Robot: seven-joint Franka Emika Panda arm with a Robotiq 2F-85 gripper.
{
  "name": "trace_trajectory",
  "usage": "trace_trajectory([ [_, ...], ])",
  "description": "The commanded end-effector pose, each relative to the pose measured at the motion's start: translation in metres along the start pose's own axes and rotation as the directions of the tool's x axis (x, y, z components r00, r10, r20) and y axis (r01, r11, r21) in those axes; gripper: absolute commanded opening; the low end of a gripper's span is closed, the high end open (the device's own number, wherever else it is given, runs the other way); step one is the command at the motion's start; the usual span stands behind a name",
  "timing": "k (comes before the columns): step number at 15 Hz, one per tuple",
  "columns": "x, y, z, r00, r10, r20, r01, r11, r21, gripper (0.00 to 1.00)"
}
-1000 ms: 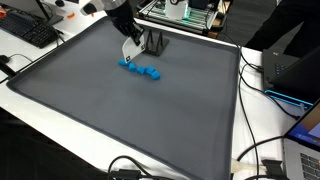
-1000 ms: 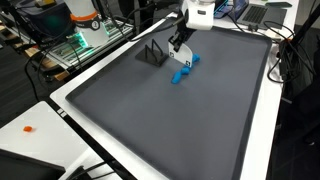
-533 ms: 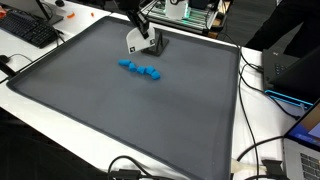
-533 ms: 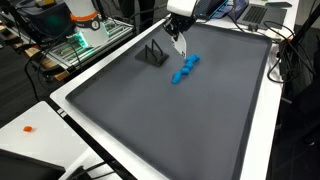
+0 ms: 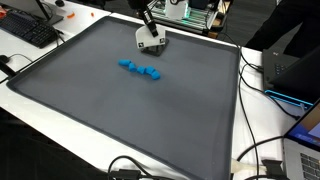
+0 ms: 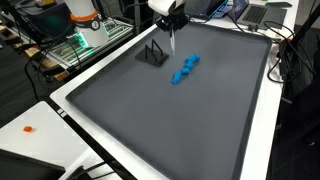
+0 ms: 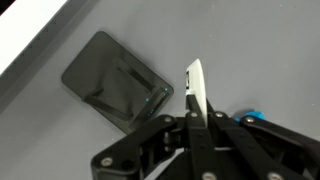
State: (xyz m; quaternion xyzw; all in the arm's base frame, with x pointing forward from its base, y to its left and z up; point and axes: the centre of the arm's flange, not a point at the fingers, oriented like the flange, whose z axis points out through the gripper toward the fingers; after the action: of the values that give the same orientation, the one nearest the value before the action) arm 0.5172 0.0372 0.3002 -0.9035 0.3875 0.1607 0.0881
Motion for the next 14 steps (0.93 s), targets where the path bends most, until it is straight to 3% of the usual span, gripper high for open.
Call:
trace_trajectory([
  [1,-0.016,0.020,0.015,0.993,0.119,0.014,-0.119,0.991,0.060,0.01],
  [6,-0.014,0.036,0.035,0.970,0.234,0.060,-0.240,0.963,0.121,0.01],
  [14,-0.008,0.063,0.041,0.917,0.394,0.053,-0.396,0.892,0.218,0.01],
])
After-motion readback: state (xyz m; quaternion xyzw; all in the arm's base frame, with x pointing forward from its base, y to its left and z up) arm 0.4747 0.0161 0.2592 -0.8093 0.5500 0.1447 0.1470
